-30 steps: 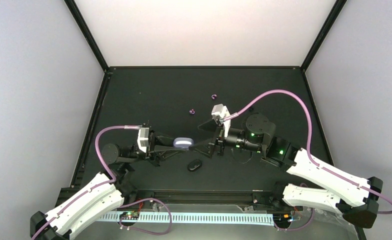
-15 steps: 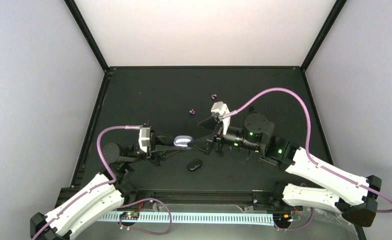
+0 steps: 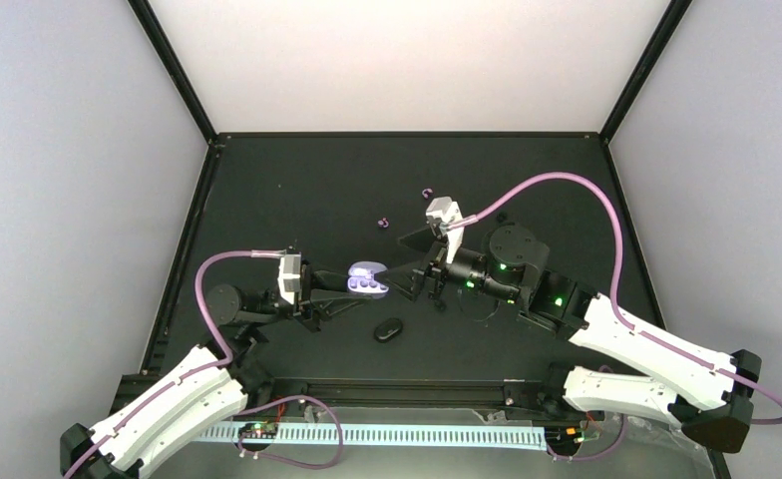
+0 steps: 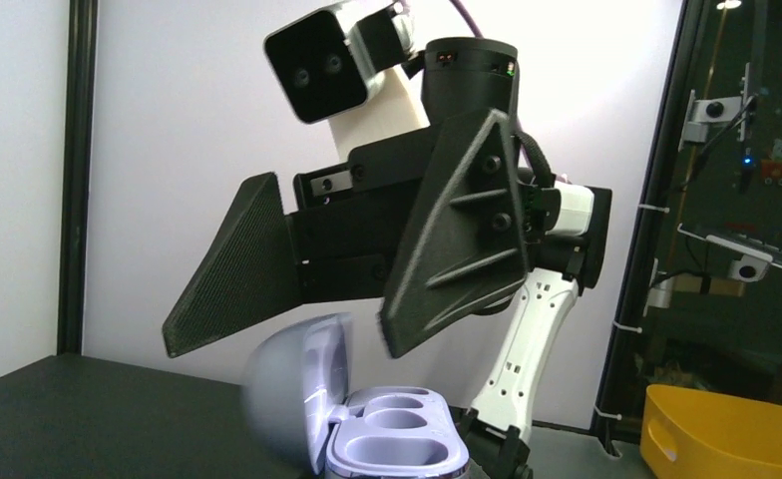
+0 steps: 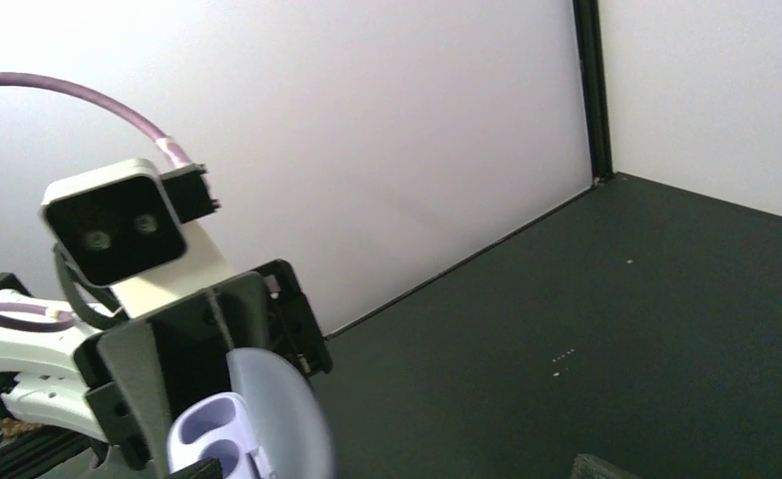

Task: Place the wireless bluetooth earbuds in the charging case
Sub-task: Open the charging case.

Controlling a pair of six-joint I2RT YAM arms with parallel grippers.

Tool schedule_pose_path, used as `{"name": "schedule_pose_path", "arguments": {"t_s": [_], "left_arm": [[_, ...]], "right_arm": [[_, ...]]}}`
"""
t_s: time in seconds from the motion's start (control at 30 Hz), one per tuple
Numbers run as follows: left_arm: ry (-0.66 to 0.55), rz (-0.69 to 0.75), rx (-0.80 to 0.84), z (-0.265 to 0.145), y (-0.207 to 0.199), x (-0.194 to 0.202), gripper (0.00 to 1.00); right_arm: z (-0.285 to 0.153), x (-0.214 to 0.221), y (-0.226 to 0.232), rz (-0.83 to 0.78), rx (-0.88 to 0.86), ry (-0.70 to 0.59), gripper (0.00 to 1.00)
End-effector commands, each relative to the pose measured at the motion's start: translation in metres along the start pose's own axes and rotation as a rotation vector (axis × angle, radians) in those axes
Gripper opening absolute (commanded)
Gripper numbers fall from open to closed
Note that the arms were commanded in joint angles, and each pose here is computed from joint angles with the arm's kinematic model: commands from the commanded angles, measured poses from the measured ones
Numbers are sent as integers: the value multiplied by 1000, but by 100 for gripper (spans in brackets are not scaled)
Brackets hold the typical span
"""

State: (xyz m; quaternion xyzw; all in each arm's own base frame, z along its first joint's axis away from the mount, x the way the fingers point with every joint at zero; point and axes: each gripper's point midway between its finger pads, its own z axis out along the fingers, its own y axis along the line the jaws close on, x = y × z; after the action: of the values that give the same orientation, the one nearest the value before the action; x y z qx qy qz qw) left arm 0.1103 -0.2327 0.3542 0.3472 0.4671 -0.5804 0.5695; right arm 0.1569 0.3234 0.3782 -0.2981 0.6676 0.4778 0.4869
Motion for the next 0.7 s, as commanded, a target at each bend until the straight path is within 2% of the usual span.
{"name": "schedule_pose_path", "arguments": {"t_s": [0.0,0.37,0.67], "left_arm": [[-43,36,38,-1,-13,-16,2],[-41,5,-1,-3,-4,-9,2],[-46,0,-62,-7,4,-6,1]], "right_arm": [[-1,-11,-7,1,51,-36,91],[-3,-11,-1,0,16,-36,92],[-21,-25,8,-7,-6,-86,97]]}}
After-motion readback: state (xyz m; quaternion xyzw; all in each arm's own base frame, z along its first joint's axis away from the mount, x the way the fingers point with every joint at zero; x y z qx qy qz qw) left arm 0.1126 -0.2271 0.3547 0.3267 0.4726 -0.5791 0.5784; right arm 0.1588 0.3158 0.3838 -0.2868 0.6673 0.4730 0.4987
